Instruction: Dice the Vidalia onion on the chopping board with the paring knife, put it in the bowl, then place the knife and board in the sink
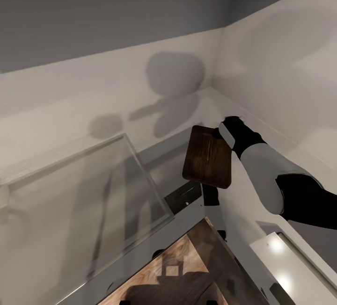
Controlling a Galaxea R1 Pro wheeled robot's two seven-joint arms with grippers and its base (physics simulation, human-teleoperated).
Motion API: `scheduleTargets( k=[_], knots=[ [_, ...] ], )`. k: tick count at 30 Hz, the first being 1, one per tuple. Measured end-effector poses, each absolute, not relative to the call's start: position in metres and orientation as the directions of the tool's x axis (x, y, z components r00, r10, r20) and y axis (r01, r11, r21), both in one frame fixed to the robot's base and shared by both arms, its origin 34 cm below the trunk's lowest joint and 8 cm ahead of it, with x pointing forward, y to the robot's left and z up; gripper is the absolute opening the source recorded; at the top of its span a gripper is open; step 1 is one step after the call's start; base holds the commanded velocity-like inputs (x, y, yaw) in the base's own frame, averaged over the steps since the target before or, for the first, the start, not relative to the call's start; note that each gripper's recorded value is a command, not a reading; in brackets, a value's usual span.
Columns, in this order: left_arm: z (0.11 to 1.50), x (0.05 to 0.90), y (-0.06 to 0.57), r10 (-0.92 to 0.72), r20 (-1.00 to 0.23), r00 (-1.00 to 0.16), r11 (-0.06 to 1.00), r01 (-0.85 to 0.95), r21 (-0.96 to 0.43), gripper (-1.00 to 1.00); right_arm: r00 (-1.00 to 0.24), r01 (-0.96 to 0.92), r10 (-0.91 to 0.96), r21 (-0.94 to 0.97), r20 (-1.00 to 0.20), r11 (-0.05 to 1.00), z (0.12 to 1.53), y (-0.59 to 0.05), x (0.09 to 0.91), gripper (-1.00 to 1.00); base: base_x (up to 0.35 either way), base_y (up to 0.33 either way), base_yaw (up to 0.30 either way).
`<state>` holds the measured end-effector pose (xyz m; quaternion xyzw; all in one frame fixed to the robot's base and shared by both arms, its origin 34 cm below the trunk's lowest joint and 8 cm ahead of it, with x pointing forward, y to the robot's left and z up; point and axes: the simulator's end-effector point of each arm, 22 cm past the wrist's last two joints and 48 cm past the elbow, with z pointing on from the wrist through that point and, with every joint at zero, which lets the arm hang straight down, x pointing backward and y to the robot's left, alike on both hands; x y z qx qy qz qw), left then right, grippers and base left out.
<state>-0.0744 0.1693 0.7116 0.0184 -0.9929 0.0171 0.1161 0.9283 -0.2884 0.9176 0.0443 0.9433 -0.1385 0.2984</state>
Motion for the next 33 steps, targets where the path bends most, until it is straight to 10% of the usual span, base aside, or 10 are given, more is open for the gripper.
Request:
scheduleTargets(
  k=[33],
  knots=[
    [0.7118, -0.0750, 0.1690, -0.033, 0.233, -0.972, 0.999, -0.041, -0.031, 1.00, -0.828, 0.161, 0.000, -0.237, -0.561, 0.958, 0.9165, -0.2879, 0.9258, 1.00, 0.000, 0.000, 0.000]
  ],
)
